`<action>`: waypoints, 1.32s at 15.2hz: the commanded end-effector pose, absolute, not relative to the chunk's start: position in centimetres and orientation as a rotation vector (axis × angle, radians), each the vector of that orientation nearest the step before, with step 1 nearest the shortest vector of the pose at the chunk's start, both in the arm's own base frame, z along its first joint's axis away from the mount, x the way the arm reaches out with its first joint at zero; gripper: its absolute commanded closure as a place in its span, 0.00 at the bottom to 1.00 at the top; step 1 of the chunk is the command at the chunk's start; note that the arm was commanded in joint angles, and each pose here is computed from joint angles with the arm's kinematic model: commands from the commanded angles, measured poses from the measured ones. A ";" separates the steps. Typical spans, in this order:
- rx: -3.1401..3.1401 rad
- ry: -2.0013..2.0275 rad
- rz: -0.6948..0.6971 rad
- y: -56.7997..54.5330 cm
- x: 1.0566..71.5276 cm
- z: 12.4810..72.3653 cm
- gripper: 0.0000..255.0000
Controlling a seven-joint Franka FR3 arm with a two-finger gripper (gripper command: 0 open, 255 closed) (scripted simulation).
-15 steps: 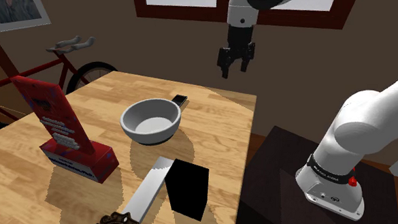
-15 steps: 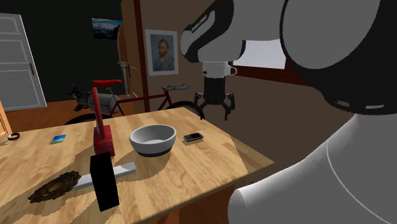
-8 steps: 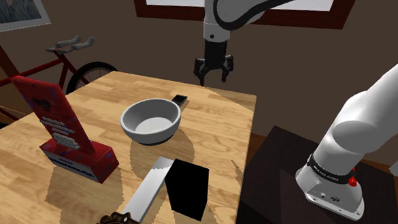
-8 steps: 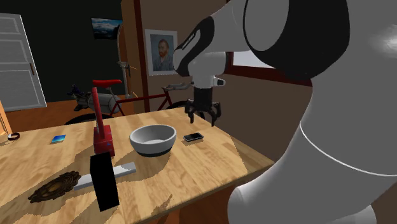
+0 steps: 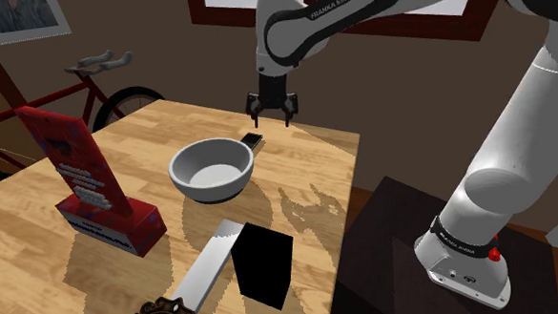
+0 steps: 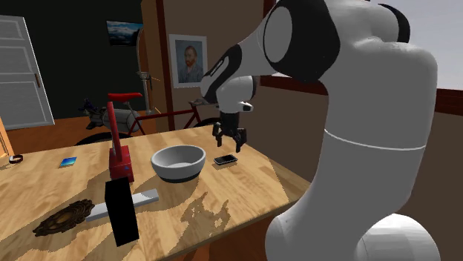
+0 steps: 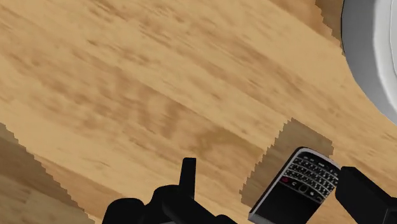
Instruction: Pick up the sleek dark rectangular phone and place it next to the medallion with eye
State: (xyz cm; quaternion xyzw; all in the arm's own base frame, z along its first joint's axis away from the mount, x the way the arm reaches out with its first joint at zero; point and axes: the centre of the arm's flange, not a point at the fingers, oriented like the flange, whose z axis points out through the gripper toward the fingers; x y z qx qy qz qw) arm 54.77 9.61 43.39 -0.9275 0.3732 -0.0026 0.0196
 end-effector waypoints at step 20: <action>-2.634 1.593 -0.010 8.3 65.6 33.1 0.00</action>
